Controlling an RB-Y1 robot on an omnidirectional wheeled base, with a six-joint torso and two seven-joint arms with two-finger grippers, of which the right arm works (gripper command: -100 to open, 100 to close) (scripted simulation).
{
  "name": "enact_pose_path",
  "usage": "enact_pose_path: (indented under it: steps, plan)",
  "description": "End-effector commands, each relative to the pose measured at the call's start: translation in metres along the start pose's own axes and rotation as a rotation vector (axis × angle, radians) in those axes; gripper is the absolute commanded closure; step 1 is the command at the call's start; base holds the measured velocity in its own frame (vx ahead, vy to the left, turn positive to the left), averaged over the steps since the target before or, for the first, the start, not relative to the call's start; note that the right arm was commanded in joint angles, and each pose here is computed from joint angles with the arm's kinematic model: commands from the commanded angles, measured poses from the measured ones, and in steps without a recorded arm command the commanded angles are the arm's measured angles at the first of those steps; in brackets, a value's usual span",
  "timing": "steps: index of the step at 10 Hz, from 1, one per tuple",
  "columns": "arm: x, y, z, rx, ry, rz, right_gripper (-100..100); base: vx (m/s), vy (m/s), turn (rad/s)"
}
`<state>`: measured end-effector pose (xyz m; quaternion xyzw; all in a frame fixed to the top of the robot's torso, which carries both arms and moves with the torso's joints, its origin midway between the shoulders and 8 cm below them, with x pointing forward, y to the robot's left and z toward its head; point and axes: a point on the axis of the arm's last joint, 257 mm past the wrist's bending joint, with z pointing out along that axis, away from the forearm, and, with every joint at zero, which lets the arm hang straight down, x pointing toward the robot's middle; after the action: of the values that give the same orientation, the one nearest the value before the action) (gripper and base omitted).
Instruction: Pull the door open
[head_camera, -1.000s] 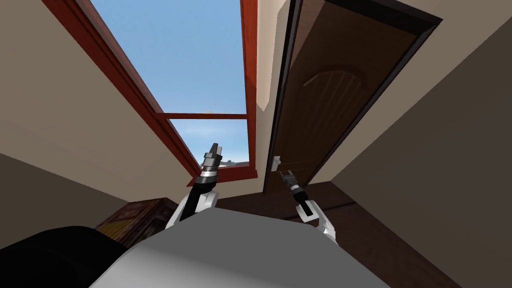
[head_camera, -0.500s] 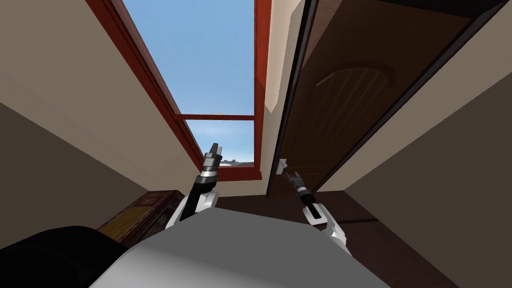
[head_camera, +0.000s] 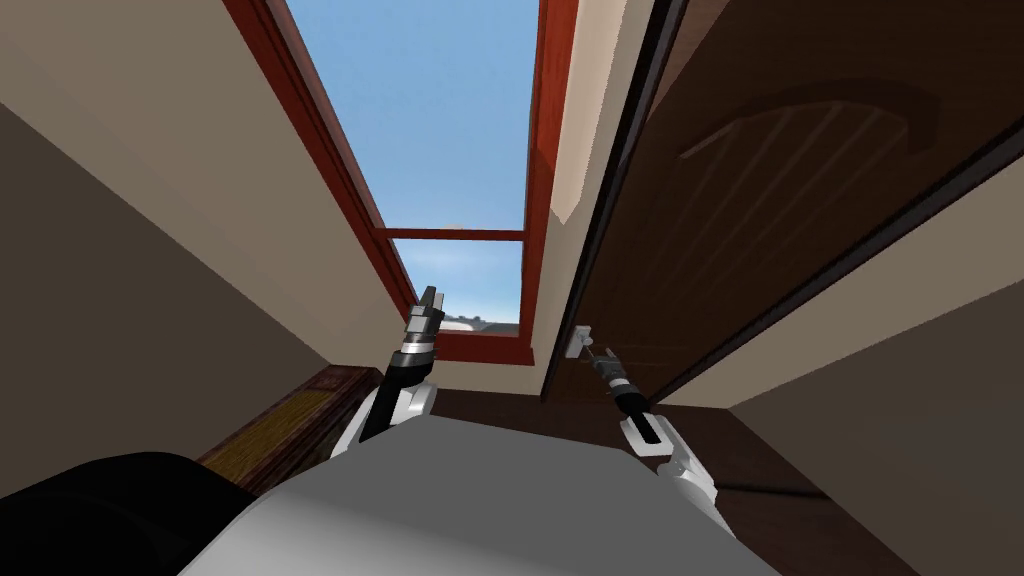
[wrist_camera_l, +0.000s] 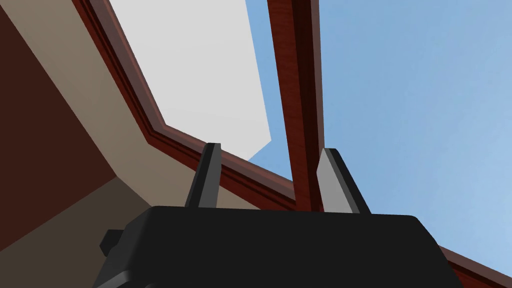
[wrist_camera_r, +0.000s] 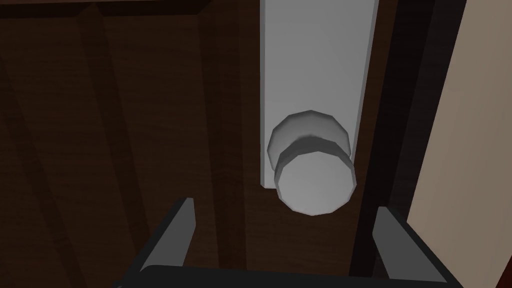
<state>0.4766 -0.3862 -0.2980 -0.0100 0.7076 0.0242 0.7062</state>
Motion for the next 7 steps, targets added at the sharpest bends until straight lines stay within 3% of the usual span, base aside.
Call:
enact_pose_path:
  steps: [1, 4, 5, 6, 7]
  plan:
    - [0.001, -0.022, -0.006, 0.032, -0.002, 0.001, -100, 0.051, 0.036, 0.221]
    - [-0.001, -0.054, -0.013, 0.084, -0.011, 0.007, -100, 0.064, 0.044, 0.186]
    - [-0.003, -0.059, -0.0134, 0.092, -0.016, 0.01, -100, 0.08, 0.075, 0.231]
    - [-0.002, -0.055, -0.0139, 0.086, -0.012, 0.007, -100, 0.038, 0.03, 0.037]
    - [-0.002, -0.055, -0.0139, 0.086, -0.012, 0.007, 100, -0.005, -0.004, -0.036]
